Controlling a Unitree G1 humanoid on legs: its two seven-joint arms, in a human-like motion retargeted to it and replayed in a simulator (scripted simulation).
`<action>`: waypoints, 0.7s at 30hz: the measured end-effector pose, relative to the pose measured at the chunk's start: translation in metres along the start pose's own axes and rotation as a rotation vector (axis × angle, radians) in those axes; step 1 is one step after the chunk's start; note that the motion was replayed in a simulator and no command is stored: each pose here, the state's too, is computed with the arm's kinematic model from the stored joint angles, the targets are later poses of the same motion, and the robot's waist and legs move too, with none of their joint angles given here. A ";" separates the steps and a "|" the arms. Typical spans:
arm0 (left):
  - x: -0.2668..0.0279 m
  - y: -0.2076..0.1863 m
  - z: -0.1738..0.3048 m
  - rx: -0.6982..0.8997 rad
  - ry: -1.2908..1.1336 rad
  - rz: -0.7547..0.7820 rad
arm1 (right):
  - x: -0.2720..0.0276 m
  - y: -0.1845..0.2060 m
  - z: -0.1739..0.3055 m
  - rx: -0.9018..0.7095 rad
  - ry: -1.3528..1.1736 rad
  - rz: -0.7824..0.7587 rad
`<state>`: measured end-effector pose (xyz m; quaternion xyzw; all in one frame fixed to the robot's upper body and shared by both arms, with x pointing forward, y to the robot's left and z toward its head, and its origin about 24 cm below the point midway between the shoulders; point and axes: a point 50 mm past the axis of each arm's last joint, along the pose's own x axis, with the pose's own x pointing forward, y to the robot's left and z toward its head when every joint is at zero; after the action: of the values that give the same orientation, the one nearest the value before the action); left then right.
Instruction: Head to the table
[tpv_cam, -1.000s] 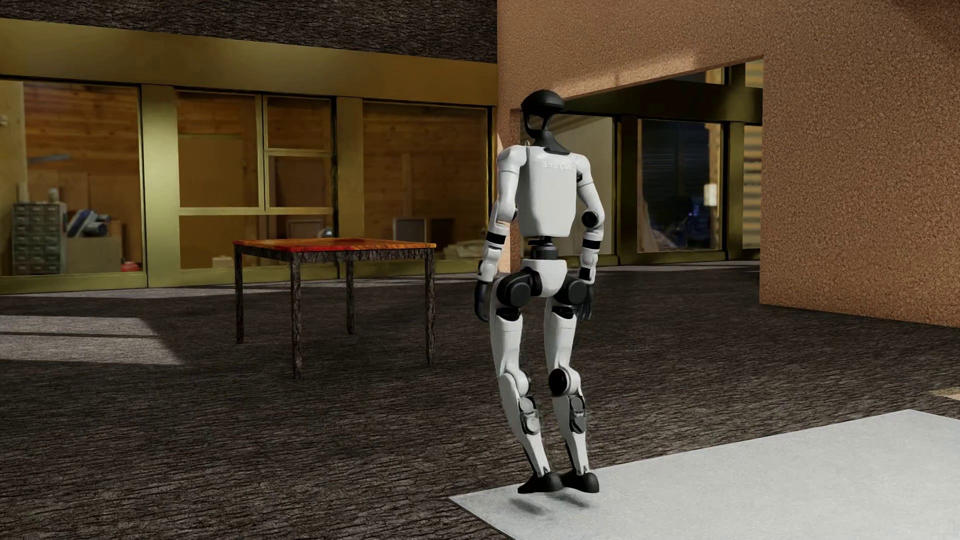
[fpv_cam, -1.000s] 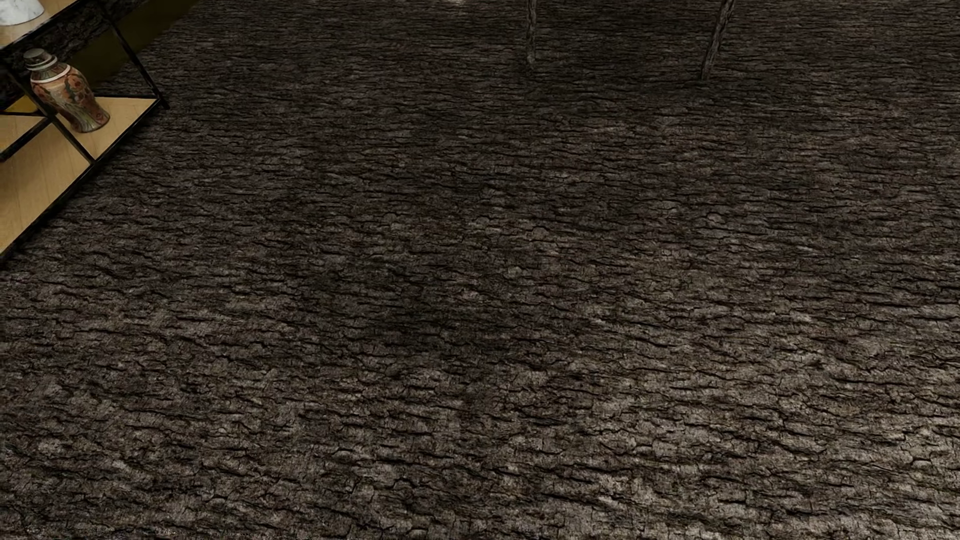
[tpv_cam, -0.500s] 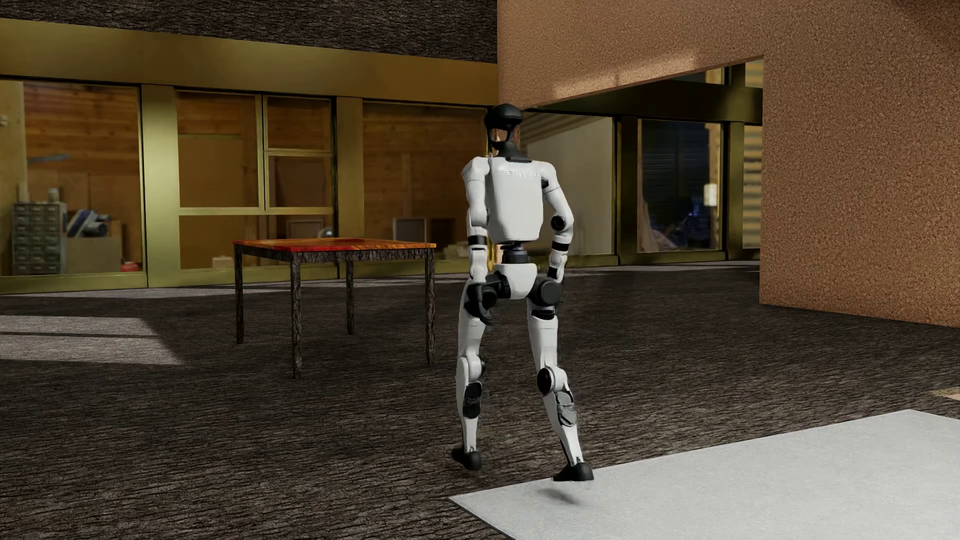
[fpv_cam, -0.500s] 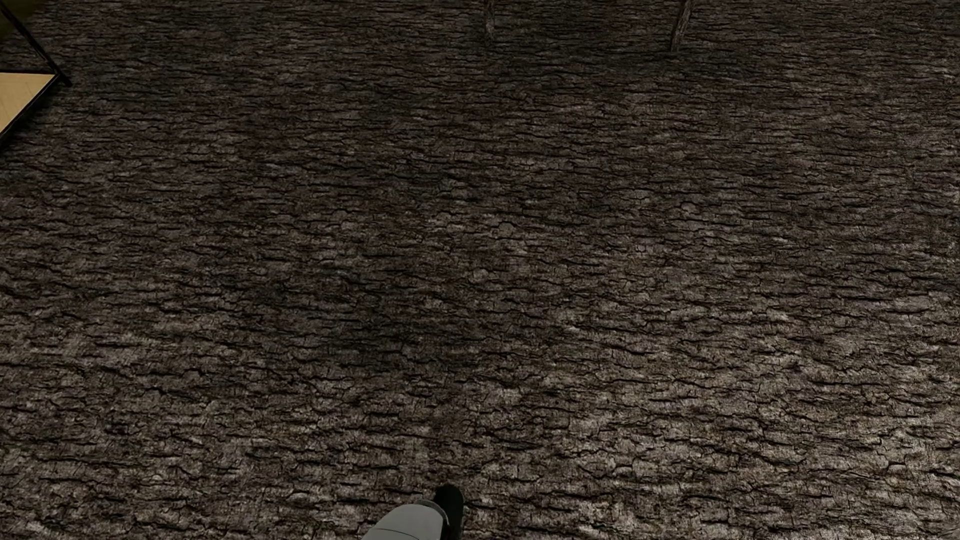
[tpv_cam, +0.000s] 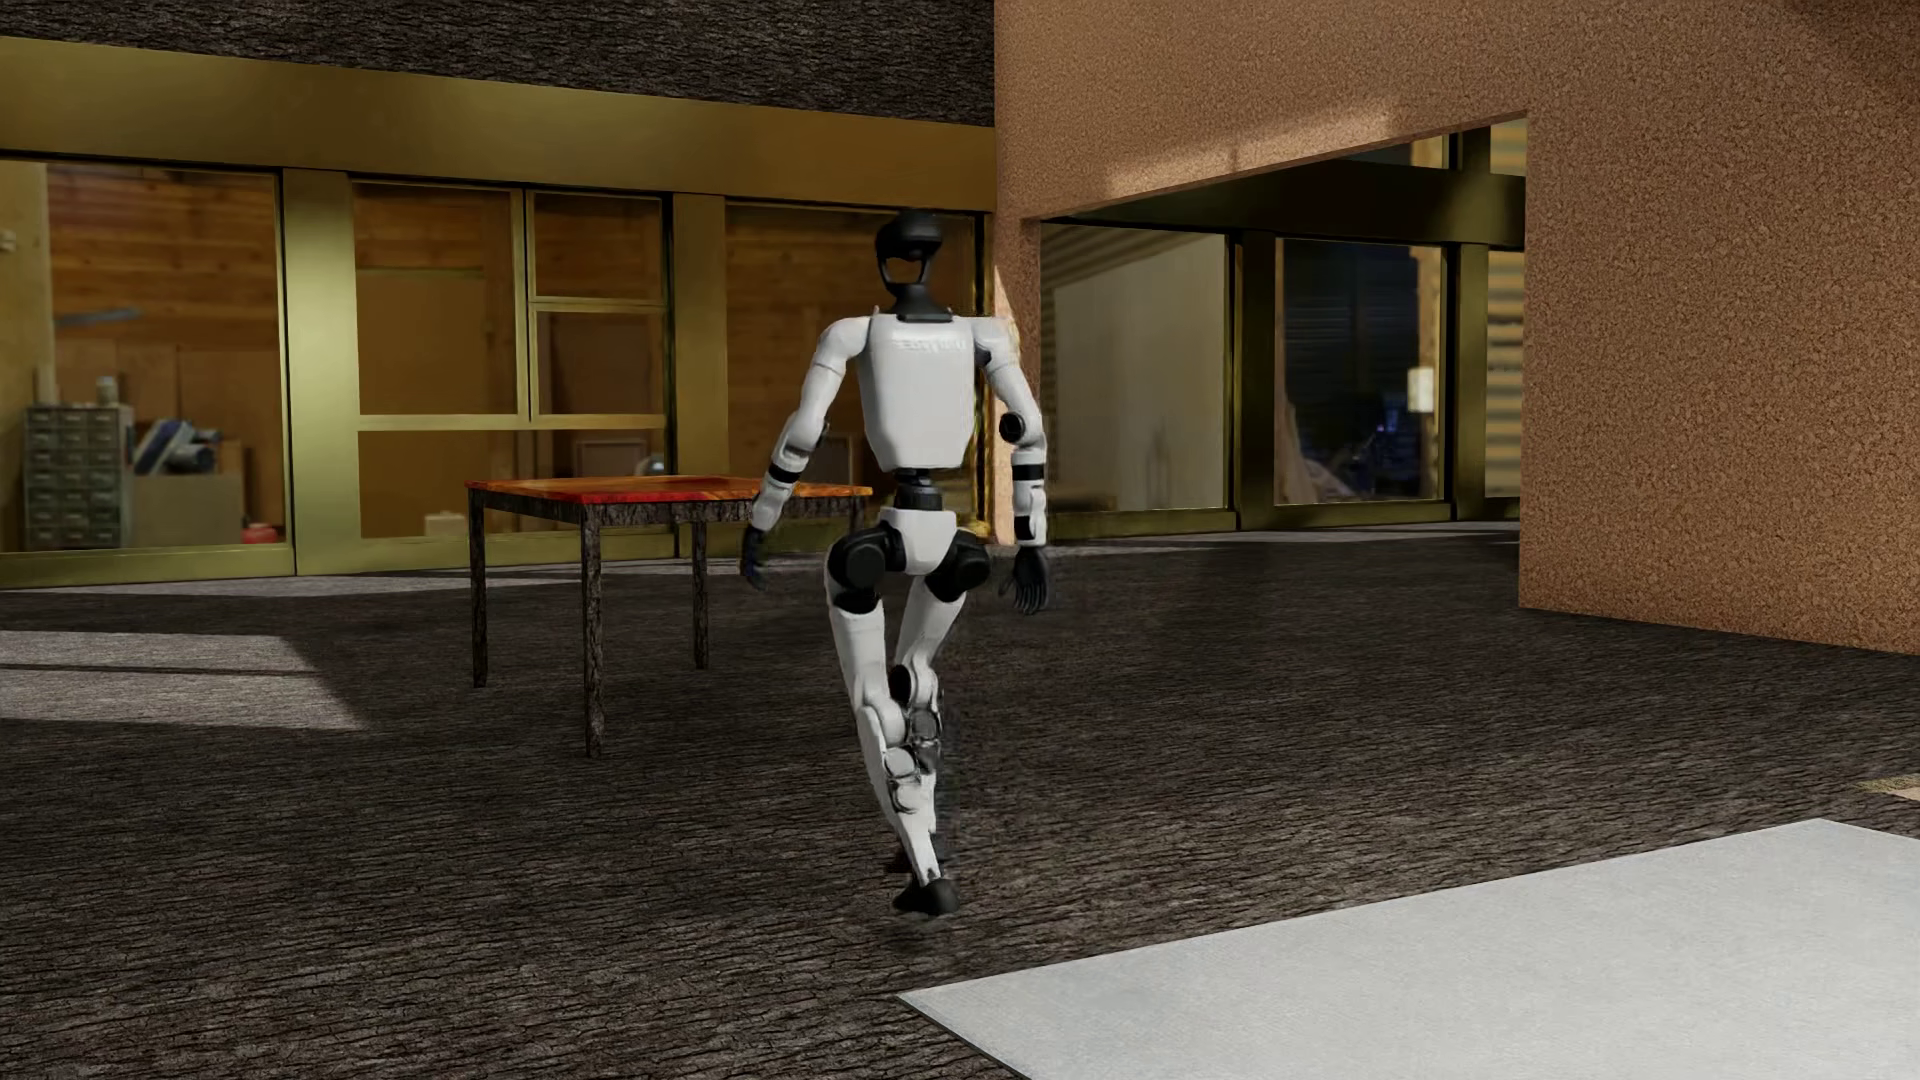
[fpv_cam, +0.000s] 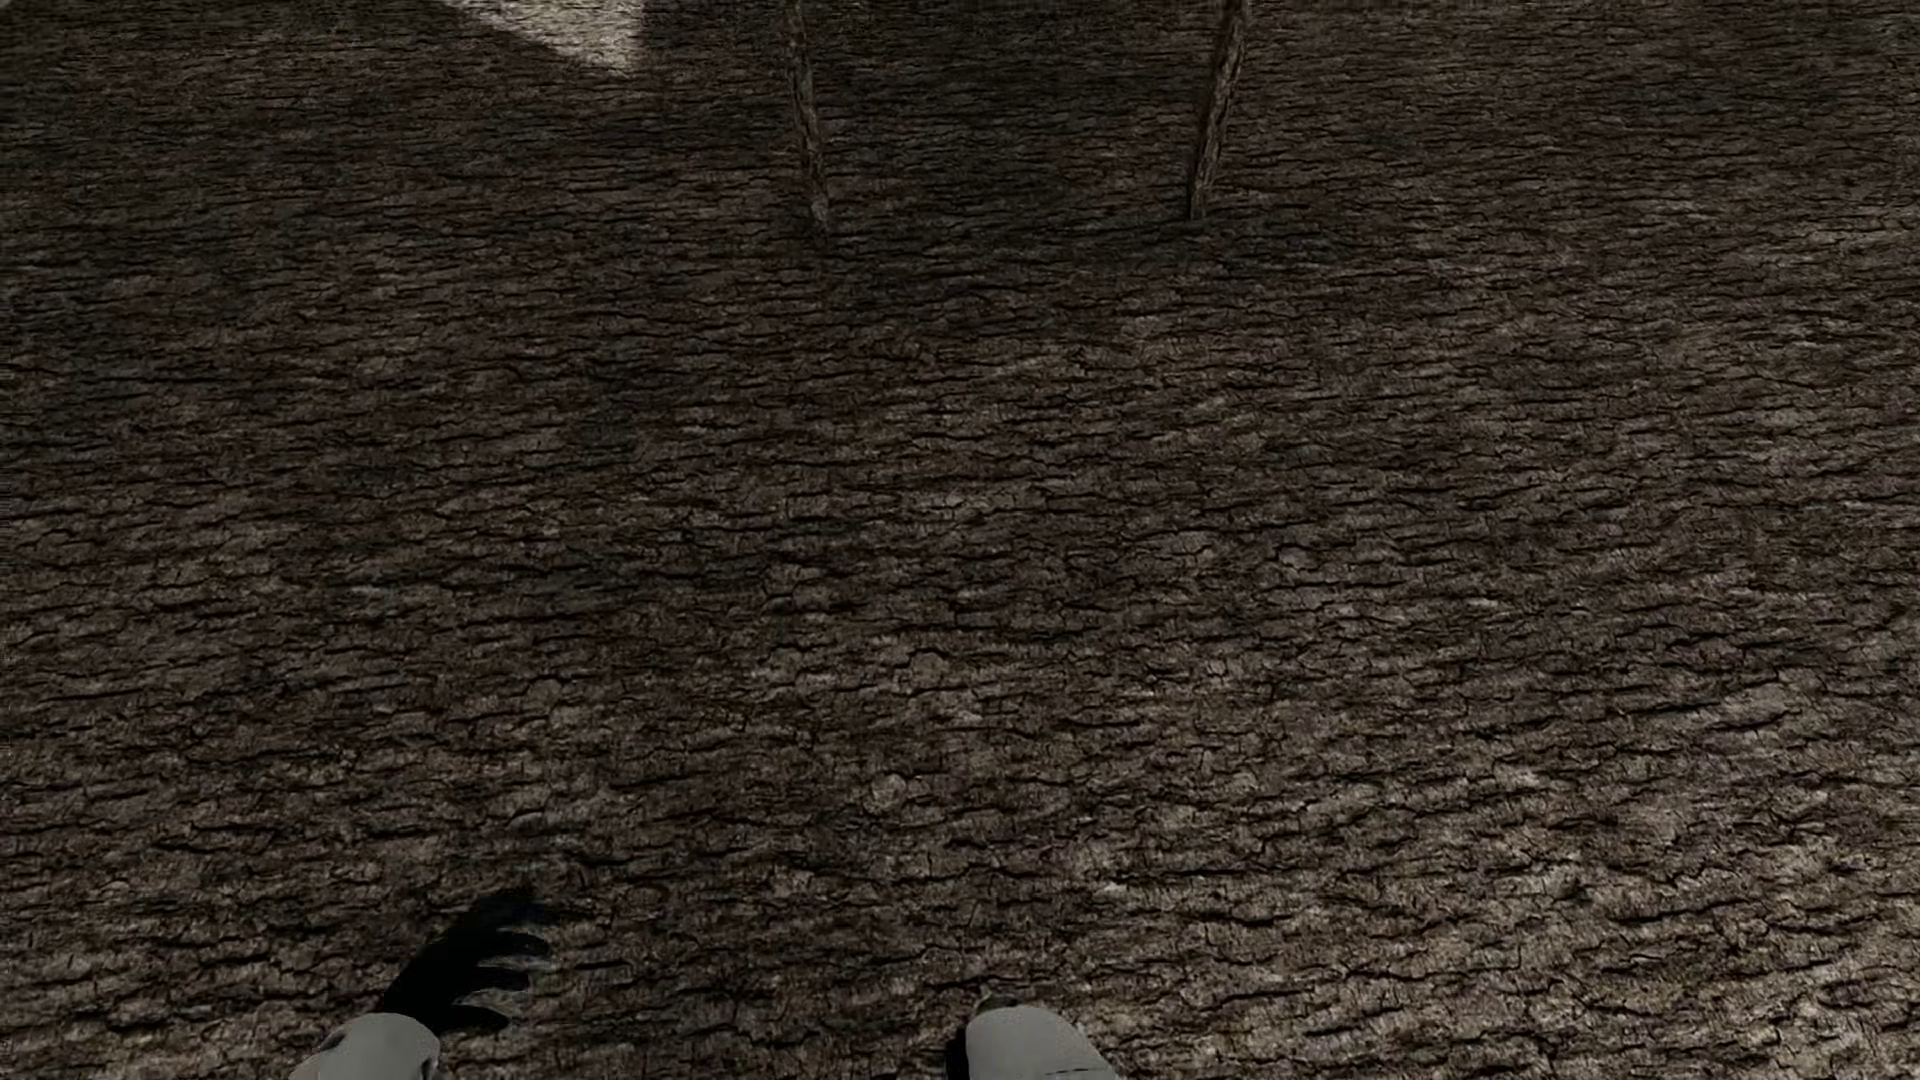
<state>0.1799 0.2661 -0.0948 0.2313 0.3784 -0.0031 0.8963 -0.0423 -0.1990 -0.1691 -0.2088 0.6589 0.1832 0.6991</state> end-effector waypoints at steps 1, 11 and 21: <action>0.002 0.001 0.009 -0.006 -0.029 0.005 | 0.000 -0.002 0.001 0.007 -0.004 -0.005; -0.054 -0.077 -0.115 0.058 0.417 -0.236 | 0.002 -0.062 0.062 -0.072 -0.153 -0.139; -0.171 -0.113 -0.215 0.140 0.819 -0.430 | -0.066 -0.165 0.183 0.177 -0.698 -0.450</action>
<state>-0.1078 0.2254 -0.1557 0.1898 0.7394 -0.1230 0.6341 0.1954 -0.2394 -0.0865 -0.2119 0.3339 0.0285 0.9180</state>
